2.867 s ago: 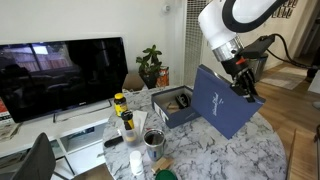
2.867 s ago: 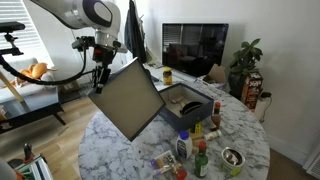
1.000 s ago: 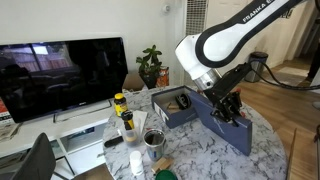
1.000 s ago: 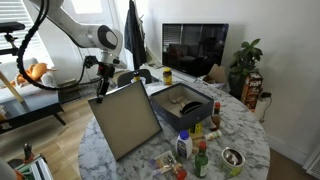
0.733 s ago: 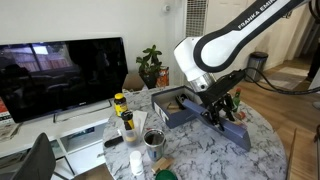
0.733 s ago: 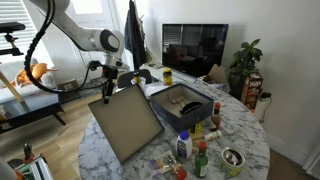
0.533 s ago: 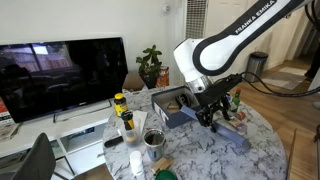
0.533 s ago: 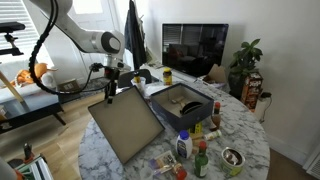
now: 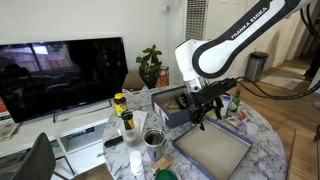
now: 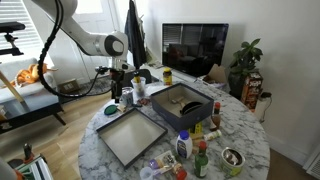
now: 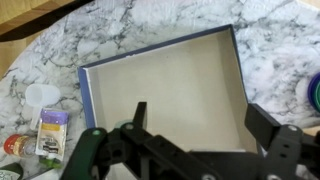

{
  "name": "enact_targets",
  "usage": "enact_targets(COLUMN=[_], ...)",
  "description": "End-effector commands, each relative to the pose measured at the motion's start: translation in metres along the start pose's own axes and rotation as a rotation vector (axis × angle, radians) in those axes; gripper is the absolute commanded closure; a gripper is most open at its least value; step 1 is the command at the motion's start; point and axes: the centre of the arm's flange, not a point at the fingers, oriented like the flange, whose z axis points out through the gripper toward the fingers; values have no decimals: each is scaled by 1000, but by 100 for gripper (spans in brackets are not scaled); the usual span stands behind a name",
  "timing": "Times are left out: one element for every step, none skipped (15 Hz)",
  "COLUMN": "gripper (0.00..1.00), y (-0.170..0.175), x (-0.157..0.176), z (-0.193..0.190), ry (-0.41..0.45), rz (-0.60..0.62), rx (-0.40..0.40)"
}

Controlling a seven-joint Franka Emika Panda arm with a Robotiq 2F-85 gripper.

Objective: Take the lid off of the box and put the box on top of it

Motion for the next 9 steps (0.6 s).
enact_targets(gripper=[0, 0, 0, 0, 0, 0, 0, 0, 0], y=[16, 5, 8, 10, 11, 11, 10, 12, 16], x=[-4, 7, 8, 8, 8, 7, 18, 32, 45], z=[-10, -5, -9, -13, -15, -16, -13, -14, -15], ry=[91, 34, 46, 52, 56, 58, 67, 37, 6], rz=[72, 34, 46, 52, 55, 56, 88, 164, 195], rx=[12, 17, 21, 24, 26, 27, 20, 83, 139])
